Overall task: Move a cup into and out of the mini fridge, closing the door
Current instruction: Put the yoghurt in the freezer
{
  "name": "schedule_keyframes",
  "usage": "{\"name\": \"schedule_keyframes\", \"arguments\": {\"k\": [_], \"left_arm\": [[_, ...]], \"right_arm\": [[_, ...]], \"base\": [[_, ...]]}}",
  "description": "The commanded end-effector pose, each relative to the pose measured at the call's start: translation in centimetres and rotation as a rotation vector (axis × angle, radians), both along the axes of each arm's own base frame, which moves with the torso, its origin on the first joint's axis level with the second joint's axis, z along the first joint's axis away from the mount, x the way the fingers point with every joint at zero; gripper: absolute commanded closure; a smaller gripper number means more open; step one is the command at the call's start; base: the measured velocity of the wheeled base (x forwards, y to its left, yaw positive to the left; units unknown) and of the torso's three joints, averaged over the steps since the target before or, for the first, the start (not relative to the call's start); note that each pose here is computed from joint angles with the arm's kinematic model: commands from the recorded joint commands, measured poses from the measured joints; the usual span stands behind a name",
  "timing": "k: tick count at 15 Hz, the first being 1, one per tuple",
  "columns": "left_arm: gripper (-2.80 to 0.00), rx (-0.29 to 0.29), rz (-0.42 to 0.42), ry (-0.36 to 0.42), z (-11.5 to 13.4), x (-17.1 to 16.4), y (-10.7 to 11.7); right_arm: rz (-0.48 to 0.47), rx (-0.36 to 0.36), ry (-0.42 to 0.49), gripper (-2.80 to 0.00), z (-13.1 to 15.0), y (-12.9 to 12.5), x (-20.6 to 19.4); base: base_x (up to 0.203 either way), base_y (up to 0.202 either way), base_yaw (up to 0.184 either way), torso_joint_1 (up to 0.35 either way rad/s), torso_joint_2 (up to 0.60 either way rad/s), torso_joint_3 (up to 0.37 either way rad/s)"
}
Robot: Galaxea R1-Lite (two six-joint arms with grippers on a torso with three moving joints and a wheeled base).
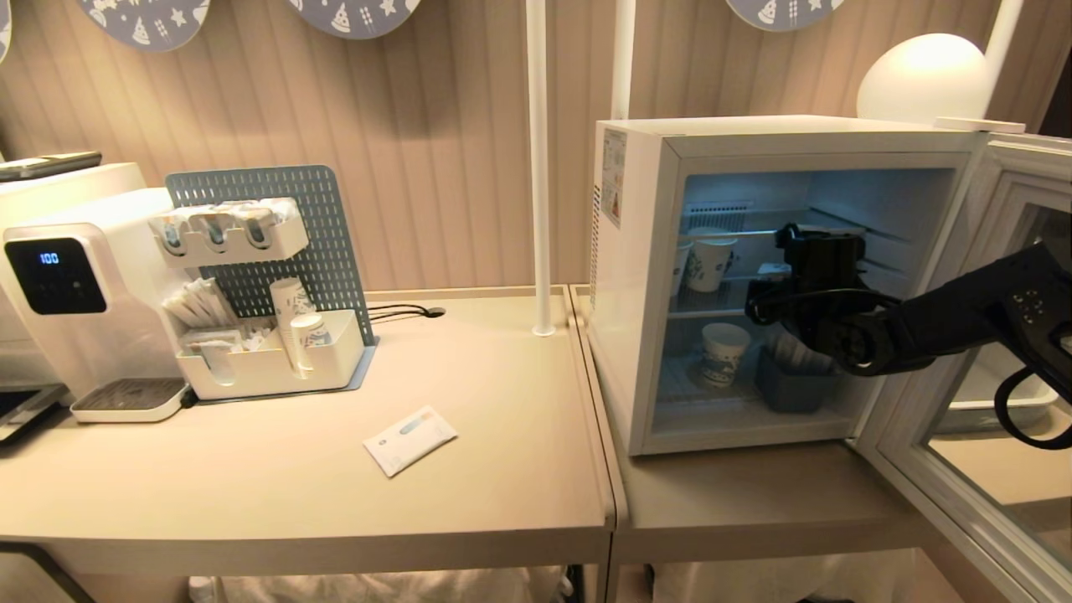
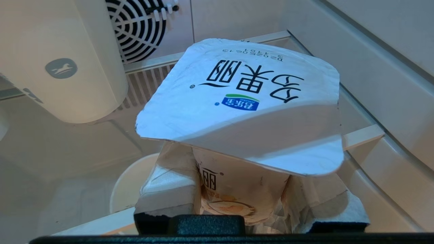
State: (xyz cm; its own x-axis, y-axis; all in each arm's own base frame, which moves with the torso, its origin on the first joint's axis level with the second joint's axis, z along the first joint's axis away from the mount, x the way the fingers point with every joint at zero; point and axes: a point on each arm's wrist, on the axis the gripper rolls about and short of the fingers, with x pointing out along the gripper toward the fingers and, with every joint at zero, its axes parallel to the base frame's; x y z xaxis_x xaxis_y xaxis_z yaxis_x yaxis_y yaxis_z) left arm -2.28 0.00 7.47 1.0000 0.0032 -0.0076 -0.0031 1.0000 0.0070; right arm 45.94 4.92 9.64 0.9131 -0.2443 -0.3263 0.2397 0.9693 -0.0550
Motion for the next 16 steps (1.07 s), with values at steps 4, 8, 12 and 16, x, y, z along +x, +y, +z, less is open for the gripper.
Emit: {"name": "schedule_keyframes", "arguments": {"k": [4,8,12,16], "left_arm": [[0.0,-0.001,0.001,0.002,0.0,0.0,0.0],[0.0,-0.001,0.0,0.003,0.0,0.0,0.0],[0.0,0.001,0.001,0.003,0.0,0.0,0.0],[0.0,0.001,0.0,0.003,0.0,0.0,0.0]], "right_arm": [[0.004,-0.003,0.005,0.0,-1.2,0.3,1.4],[0.003,-0.006,0.02,0.0,-2.0,0.4,2.0],[-0.022,-0.014,0.008,-2.8,-1.3,0.3,2.0],[-0.027,-0.009,0.013,-2.8,-1.2,0.2,1.6]], "base": [[0.0,0.0,0.0,0.0,0.0,0.0],[0.0,0.0,0.0,0.0,0.0,0.0],[0.0,0.0,0.0,0.0,0.0,0.0],[0.0,0.0,0.0,0.0,0.0,0.0]]}}
